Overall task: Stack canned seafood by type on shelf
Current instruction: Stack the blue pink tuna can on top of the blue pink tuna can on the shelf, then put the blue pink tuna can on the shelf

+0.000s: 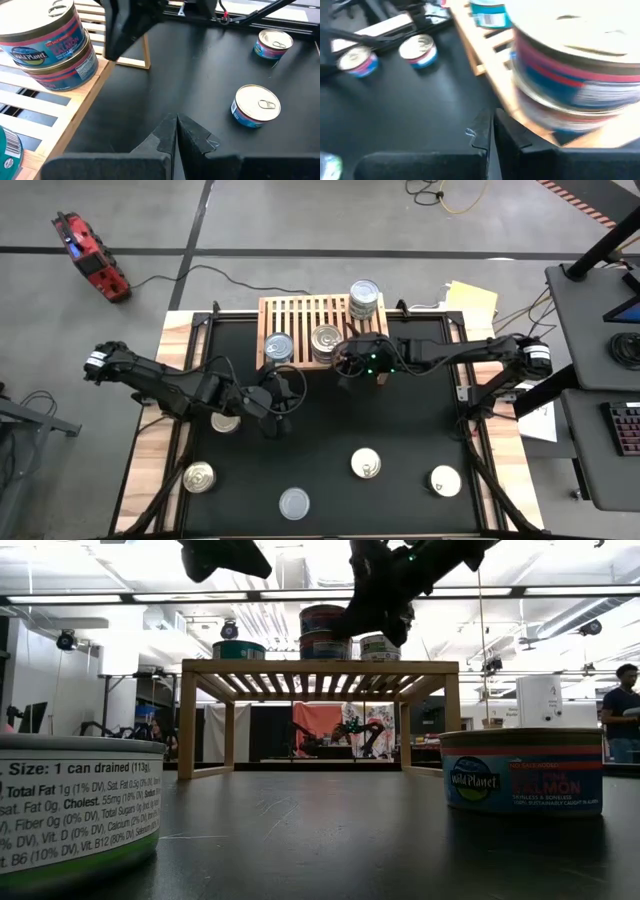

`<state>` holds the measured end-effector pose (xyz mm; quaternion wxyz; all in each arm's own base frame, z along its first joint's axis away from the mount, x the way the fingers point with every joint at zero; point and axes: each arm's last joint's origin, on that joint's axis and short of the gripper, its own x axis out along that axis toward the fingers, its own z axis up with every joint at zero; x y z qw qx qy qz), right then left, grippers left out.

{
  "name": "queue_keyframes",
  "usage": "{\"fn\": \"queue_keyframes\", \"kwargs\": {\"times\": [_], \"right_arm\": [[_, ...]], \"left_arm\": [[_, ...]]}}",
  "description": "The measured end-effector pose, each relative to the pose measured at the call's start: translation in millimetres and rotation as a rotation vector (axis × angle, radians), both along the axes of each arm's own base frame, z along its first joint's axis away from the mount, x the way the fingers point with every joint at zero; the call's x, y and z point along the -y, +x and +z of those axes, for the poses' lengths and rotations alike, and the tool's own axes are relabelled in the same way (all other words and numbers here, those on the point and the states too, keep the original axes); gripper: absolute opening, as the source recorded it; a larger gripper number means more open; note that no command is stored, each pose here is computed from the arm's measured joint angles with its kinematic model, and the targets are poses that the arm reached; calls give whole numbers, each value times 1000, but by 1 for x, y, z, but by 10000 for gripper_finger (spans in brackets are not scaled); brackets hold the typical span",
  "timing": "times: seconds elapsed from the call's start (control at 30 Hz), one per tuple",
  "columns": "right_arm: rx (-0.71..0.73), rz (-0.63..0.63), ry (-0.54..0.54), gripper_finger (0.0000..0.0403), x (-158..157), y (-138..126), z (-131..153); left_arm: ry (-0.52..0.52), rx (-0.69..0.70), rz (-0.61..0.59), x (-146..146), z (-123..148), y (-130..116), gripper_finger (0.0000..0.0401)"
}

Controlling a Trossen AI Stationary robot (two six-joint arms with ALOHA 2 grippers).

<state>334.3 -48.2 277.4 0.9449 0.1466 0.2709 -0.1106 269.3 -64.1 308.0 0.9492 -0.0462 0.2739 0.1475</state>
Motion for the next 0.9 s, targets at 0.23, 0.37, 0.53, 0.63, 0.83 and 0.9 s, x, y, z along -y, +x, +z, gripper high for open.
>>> {"fn": "queue_keyframes", "kwargs": {"times": [0.23,0.37,0.53,0.63,0.83,0.9], "right_arm": [[10,-58,-24,10,15,-2,1],[10,-55,-30,9,15,-2,1],[2,-42,-35,10,15,-1,0],[9,-18,-16,9,11,-1,1],[64,14,40,12,0,-13,20],[66,8,55,13,-2,-19,26]], "left_arm": [[0,-3,2,0,-1,0,0],[1,-3,3,0,-1,0,0],[2,-4,3,0,-1,0,0],[-5,-2,5,0,-1,0,0],[-126,-52,-30,5,-3,-6,0],[-202,-123,-44,7,-4,-11,0]]}}
